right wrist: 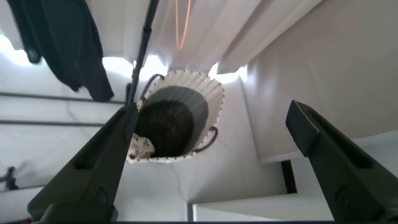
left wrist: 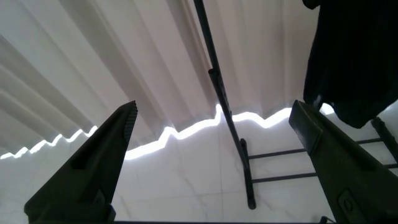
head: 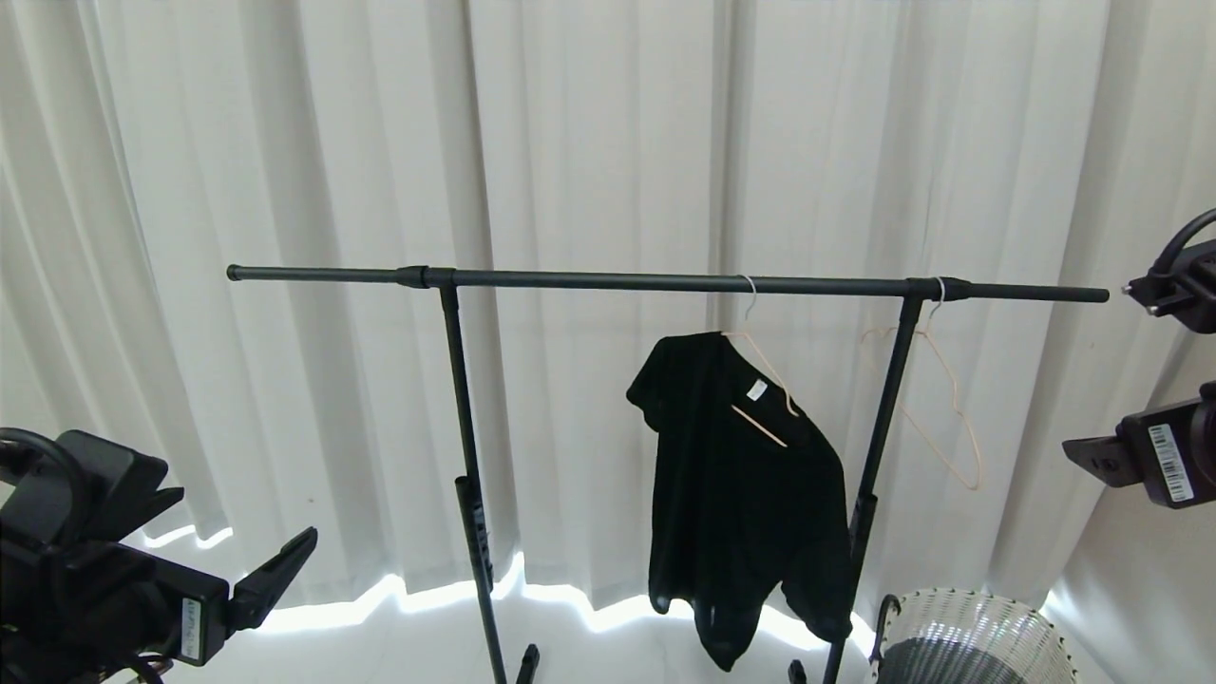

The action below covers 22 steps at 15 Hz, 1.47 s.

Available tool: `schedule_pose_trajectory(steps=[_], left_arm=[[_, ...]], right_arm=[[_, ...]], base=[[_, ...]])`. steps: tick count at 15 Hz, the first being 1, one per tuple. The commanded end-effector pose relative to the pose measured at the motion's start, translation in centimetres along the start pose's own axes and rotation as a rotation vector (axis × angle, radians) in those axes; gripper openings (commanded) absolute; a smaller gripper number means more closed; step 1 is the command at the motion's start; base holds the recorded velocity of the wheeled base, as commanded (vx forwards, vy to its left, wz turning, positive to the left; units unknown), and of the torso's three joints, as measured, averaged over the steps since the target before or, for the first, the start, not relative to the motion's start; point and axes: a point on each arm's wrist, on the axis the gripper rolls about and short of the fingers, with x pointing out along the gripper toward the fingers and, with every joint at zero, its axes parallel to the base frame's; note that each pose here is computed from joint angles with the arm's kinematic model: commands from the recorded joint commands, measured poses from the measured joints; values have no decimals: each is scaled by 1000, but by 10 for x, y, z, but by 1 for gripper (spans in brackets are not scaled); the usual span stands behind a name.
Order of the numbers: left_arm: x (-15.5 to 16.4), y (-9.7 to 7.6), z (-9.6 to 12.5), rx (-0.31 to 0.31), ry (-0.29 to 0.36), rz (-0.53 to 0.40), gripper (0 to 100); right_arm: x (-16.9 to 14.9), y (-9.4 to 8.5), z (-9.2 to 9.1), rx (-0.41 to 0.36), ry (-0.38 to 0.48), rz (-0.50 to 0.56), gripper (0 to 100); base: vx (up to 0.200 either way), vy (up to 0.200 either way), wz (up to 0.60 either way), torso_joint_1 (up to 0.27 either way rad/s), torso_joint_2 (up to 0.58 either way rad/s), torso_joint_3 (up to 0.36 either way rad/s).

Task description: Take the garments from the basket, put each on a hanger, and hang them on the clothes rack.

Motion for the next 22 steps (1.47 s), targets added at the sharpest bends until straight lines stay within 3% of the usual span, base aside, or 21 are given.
schedule_pose_trajectory(steps=[1,9,11,15,22], left_arm=[[-1,0,1,1,-6,2,100],[-5,-1,-2,4,-12,4,100],[-9,-1,-3,5,-26,6,100],[-10,0,-2,7,-34,8,100],[-10,1,3,8,-51,11,100]], right_arm=[[0,0,0,-2,-1,1,100],[0,0,-2,-11,-1,-20,100],[-3,-4,-11,-26,-3,-36,100],[-12,-19,-47,-85,8,-40,100],[-7,-17,-57,-104,21,-45,100]], base=[[0,0,0,0,0,0],[0,0,0,-200,450,243],[0,0,0,-222,520,281],[0,0,0,-212,508,284],[0,0,0,-183,481,288]])
